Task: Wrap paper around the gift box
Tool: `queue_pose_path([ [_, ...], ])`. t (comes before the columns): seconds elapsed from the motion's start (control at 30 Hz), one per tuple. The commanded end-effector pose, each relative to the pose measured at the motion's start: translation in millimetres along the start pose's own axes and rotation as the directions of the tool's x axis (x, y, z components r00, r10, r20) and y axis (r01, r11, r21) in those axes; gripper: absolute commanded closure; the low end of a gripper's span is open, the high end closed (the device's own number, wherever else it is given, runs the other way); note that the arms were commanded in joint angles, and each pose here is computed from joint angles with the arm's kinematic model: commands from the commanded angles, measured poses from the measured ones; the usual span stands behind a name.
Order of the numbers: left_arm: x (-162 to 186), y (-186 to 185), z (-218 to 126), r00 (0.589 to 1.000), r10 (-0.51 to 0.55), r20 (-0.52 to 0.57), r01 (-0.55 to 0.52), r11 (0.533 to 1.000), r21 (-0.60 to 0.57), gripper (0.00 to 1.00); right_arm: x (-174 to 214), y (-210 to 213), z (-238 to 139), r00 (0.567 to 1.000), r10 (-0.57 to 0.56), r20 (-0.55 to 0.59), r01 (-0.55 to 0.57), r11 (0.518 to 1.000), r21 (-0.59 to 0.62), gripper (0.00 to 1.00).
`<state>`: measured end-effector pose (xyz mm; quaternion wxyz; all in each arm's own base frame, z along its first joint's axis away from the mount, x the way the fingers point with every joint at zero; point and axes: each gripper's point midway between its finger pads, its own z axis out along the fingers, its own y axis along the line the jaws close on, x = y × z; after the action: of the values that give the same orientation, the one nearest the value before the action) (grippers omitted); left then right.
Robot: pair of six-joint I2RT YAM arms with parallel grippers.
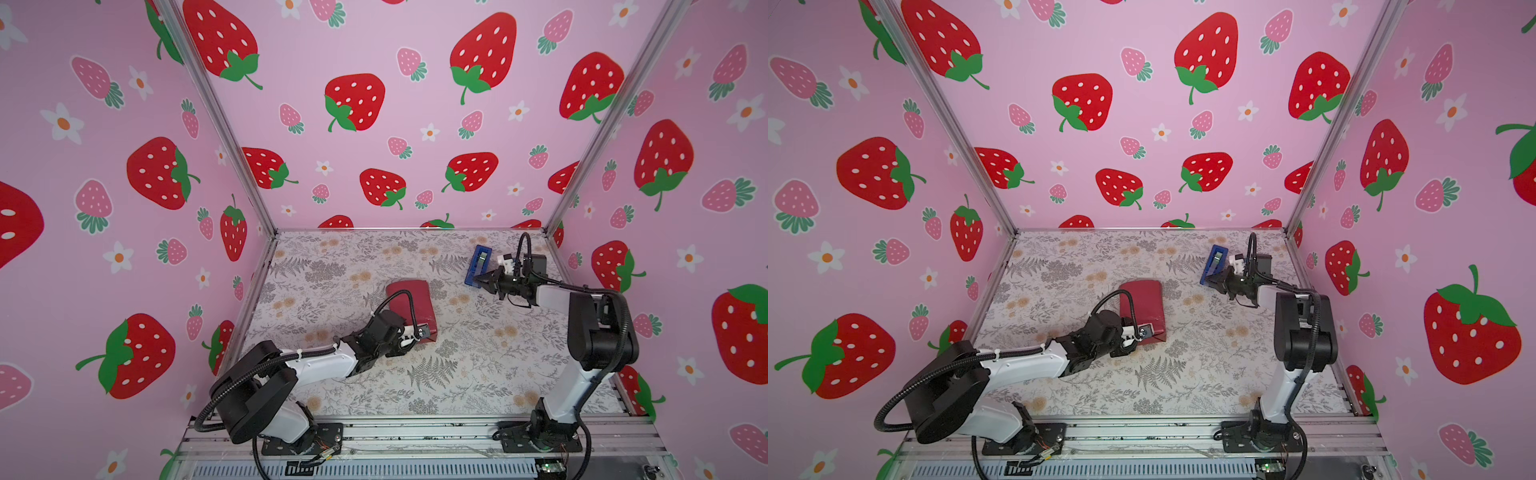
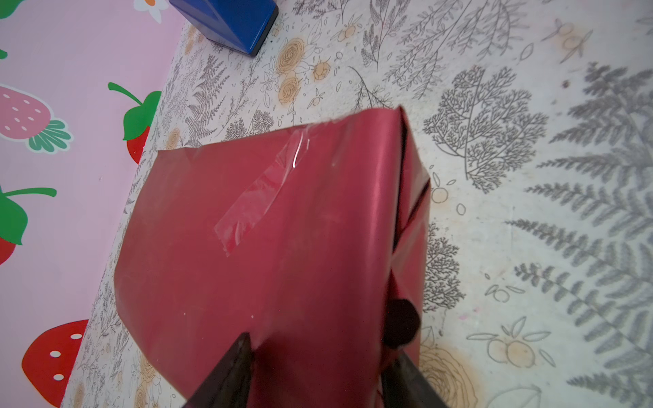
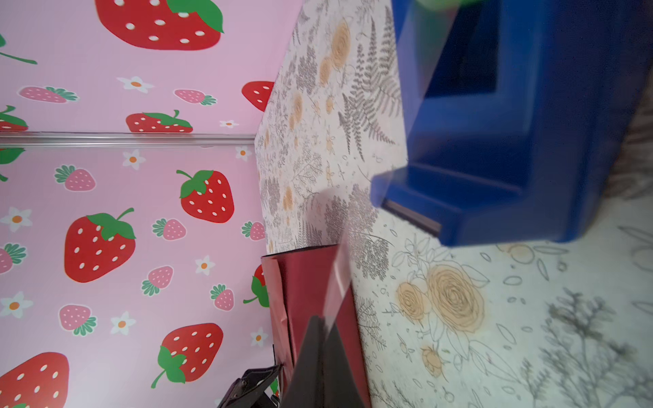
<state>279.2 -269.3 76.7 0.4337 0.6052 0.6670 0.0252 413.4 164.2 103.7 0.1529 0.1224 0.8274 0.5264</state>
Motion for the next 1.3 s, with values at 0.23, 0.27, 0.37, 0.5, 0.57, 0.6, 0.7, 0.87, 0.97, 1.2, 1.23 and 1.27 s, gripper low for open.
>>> queue_pose_path([
  [0.23,25,-12,2,0.996,0.008,-0.094,-0.005,0.999,0.035,0.42,33,-54,25,0.995,0.006,-0.096,0.001,0.998,0.071,1.00],
  [0.27,25,-12,2,0.995,0.006,-0.095,-0.003,0.999,0.036,0.42,35,-64,25,0.995,0.016,-0.097,-0.007,0.996,0.094,1.00],
  [0.37,25,-13,2,0.996,0.007,-0.094,-0.003,0.999,0.039,0.42,43,-87,24,0.995,0.038,-0.091,-0.022,0.986,0.165,1.00],
  [0.5,25,-13,1,0.996,0.009,-0.094,-0.005,0.999,0.040,0.42,49,-115,12,0.996,0.061,-0.070,-0.039,0.959,0.280,1.00],
  [0.57,25,-14,1,0.995,0.009,-0.095,-0.005,0.999,0.041,0.42,50,-119,8,0.996,0.062,-0.067,-0.041,0.960,0.279,1.00],
  [0.6,25,-14,1,0.995,0.009,-0.095,-0.005,0.999,0.041,0.42,48,-116,6,0.997,0.050,-0.061,-0.032,0.963,0.269,1.00],
  [0.7,26,-14,1,0.995,0.010,-0.101,-0.006,0.999,0.041,0.42,38,-86,-1,0.999,-0.032,-0.024,0.036,0.981,0.191,1.00],
  [0.87,26,-14,0,0.995,0.007,-0.100,-0.002,0.999,0.043,0.42,29,-25,-18,0.984,-0.175,0.020,0.173,0.981,0.081,1.00],
  [0.97,26,-13,0,0.995,0.005,-0.099,-0.001,0.999,0.045,0.42,38,9,-25,0.971,-0.240,0.011,0.240,0.971,0.000,1.00],
  [1.2,25,-14,1,0.995,-0.002,-0.098,0.007,0.999,0.053,0.43,90,58,-17,0.926,-0.376,-0.041,0.371,0.924,-0.095,1.00],
  [1.23,25,-15,1,0.995,-0.002,-0.100,0.008,0.998,0.055,0.43,100,66,-12,0.918,-0.394,-0.048,0.386,0.915,-0.119,1.00],
  [1.27,25,-15,1,0.995,-0.004,-0.099,0.009,0.998,0.057,0.43,113,70,-7,0.911,-0.407,-0.060,0.397,0.908,-0.137,1.00],
])
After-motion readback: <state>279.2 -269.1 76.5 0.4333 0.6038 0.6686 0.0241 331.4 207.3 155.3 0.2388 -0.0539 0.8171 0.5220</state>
